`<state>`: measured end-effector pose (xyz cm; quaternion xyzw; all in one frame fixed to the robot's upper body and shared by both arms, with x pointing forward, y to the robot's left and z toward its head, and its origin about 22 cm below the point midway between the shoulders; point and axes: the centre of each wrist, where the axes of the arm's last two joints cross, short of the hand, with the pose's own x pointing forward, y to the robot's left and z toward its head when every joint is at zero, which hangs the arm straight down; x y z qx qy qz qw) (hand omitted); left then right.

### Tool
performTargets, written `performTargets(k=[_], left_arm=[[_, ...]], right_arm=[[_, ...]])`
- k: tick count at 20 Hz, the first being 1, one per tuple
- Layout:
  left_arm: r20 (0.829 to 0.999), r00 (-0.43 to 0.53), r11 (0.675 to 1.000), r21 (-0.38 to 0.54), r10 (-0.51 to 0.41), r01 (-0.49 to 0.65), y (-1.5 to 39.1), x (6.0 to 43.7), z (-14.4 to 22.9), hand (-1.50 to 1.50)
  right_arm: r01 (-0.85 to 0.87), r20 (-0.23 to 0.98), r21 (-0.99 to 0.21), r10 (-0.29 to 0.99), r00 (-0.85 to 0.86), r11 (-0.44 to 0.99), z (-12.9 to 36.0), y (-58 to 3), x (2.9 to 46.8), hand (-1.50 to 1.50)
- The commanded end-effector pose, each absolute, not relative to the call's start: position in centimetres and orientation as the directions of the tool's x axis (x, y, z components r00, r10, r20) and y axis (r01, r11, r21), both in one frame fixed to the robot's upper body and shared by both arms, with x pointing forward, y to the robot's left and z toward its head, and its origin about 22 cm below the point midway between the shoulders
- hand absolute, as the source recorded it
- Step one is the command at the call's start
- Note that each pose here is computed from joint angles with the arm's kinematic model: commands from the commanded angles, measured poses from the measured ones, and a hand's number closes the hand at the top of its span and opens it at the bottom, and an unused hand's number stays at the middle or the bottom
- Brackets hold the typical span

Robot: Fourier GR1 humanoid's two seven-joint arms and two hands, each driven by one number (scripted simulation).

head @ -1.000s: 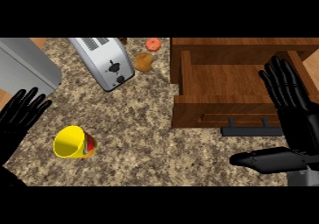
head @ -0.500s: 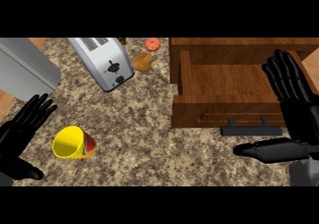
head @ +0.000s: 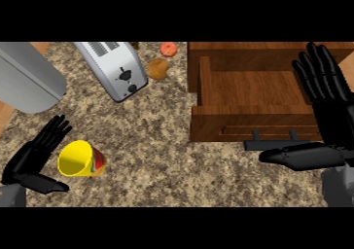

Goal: Pick up the cup, place it into the drawer and close the drawer

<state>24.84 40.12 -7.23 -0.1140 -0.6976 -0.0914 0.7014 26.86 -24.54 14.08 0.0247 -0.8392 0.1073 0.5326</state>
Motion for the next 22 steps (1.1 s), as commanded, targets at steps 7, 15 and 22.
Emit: performTargets(k=[7, 15, 22], left_arm=[[0.997, -0.033, 0.95, -0.056, 0.07, 0.306, 41.2, 23.1, -11.1, -1.5], [0.996, -0.055, 0.95, -0.051, 0.071, 0.307, 38.4, 24.6, -12.3, -1.5], [0.993, -0.093, 0.946, -0.04, 0.074, 0.323, 36.5, 25.1, -13.1, -1.5]], right_arm=[[-0.156, 0.891, -0.145, 0.06, -0.449, 0.977, 15.0, -25.0, 26.6, -1.5], [-0.172, 0.904, -0.154, 0.069, -0.422, 0.973, 14.7, -25.1, 28.2, -1.5], [-0.187, 0.905, -0.156, 0.064, -0.421, 0.97, 16.1, -25.9, 27.8, -1.5]])
